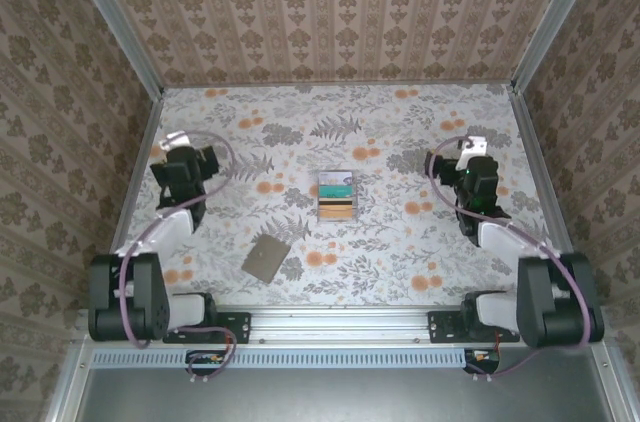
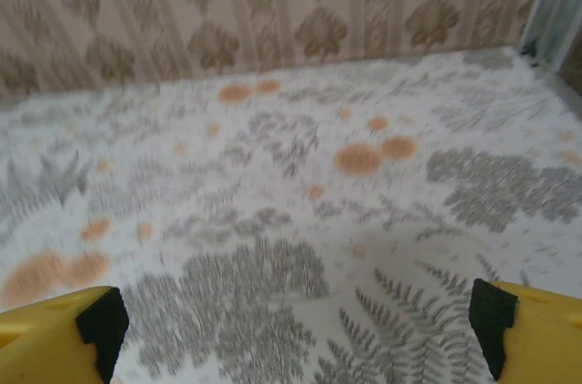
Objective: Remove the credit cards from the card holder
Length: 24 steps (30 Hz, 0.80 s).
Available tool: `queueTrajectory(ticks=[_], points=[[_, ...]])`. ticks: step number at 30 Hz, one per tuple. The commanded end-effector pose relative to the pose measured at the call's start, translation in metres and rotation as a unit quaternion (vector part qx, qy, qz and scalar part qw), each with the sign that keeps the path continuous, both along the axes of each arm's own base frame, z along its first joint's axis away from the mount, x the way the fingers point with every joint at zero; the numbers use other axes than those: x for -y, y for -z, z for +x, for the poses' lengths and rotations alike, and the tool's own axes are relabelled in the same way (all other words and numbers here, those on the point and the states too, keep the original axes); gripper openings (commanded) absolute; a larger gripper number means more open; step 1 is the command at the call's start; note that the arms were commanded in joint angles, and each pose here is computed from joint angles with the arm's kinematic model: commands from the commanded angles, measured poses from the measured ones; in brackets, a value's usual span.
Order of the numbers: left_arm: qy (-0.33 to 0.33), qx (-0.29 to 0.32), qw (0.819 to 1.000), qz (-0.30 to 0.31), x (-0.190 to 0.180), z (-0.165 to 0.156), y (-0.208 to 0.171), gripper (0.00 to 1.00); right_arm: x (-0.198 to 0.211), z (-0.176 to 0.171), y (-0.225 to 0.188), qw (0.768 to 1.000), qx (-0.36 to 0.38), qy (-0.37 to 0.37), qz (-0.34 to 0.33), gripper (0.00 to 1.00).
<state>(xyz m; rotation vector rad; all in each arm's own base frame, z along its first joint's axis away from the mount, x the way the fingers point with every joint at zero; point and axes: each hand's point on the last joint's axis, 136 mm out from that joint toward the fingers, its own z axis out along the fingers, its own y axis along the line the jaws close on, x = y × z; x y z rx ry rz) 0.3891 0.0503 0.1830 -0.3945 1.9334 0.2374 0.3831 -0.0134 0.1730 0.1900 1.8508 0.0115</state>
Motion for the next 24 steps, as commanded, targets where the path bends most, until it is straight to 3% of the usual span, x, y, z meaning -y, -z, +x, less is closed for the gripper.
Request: queueTrajectory(ticks=[1,7,14,20,24], points=[[-0.117,-0.092,0.98,-0.131,-0.017,-0.041,0.018,1.0,0.009,-0.013,-0.011,0.996,-0.024,0.052,0.069,1.0],[-0.095,-0.104,0.959,-0.245,0.009,-0.062,0.036,1.0,0.025,-0.039,-0.031,0.969,0.02,0.136,0.204,1.0],[0.016,-0.131,0.963,-0.235,0.067,-0.098,0.05,0.99,-0.038,-0.037,-0.05,0.966,-0.016,-0.016,0.256,1.0],[0.071,-0.214,0.956,-0.187,0.107,-0.148,0.089,0.99,-0.105,-0.053,-0.049,0.971,-0.064,-0.109,0.201,1.0],[0.103,-0.267,0.943,-0.171,0.129,-0.175,0.111,0.99,-0.146,-0.073,-0.036,0.96,-0.107,-0.161,0.204,1.0]])
